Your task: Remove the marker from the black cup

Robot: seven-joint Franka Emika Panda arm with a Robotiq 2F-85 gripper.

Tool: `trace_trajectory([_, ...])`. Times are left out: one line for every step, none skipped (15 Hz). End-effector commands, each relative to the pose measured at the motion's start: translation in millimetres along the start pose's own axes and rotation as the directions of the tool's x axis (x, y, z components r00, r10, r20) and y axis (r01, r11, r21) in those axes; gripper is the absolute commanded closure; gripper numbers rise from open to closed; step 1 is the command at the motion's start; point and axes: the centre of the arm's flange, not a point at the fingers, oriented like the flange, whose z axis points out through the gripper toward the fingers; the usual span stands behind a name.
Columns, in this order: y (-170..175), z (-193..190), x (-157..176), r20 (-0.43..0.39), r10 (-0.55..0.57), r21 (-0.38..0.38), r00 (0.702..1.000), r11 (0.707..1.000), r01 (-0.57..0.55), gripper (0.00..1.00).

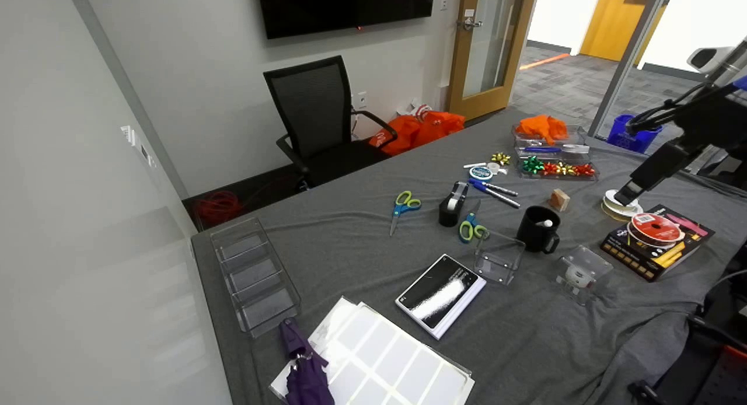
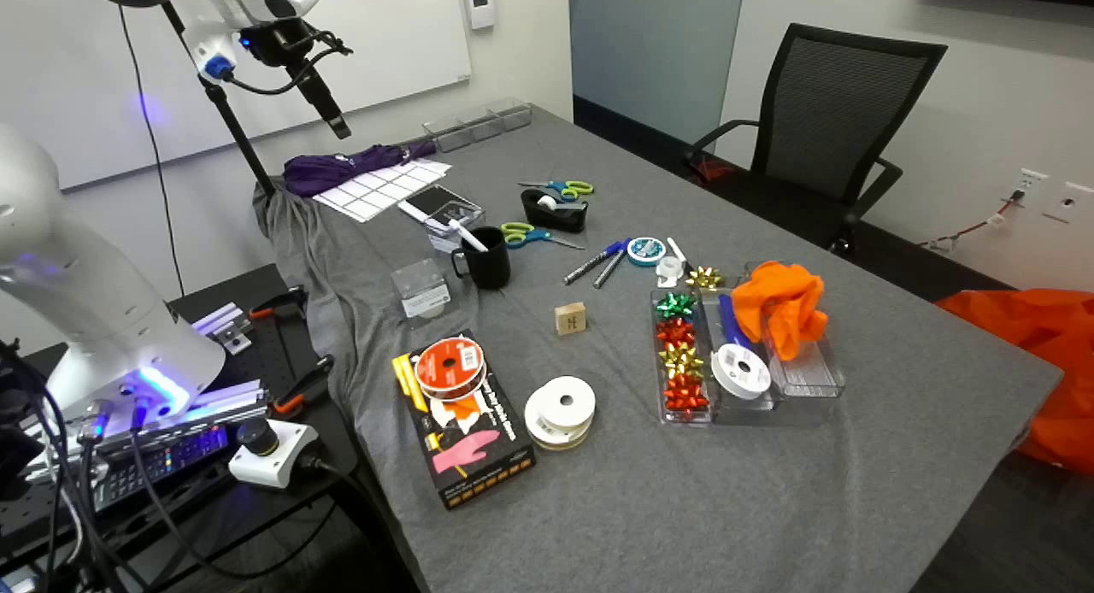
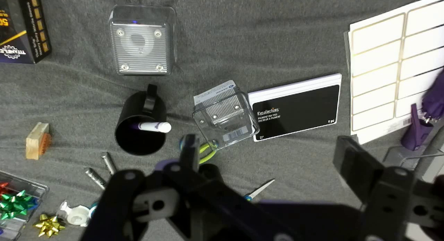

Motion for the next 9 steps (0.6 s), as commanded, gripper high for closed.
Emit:
trace_trajectory([0.0, 0.0, 0.0, 0.000, 0.000, 0.000, 1.000, 1.000, 0.000, 0.00])
trace_trajectory([0.0, 0.0, 0.0, 0.000, 0.000, 0.000, 1.000, 1.000, 0.000, 0.00])
trace_trajectory([0.0, 0.0, 0.0, 0.000, 0.000, 0.000, 1.000, 1.000, 0.000, 0.00])
trace_trajectory([0.0, 0.0, 0.0, 0.000, 0.000, 0.000, 1.000, 1.000, 0.000, 0.00])
trace_trajectory([0.0, 0.0, 0.0, 0.000, 0.000, 0.000, 1.000, 1.000, 0.000, 0.00])
trace_trajectory([0.0, 0.0, 0.0, 0.000, 0.000, 0.000, 1.000, 1.000, 0.000, 0.00])
trace_trajectory([0.0, 0.0, 0.0, 0.000, 0.000, 0.000, 1.000, 1.000, 0.000, 0.00])
trace_trajectory([0.3, 1.4, 4.5, -0.001, 0.023, -0.008, 1.000, 1.000, -0.023, 0.00])
trace_trajectory([0.5, 2.7, 8.2, -0.001, 0.046, -0.016, 0.999, 0.999, -0.046, 0.00])
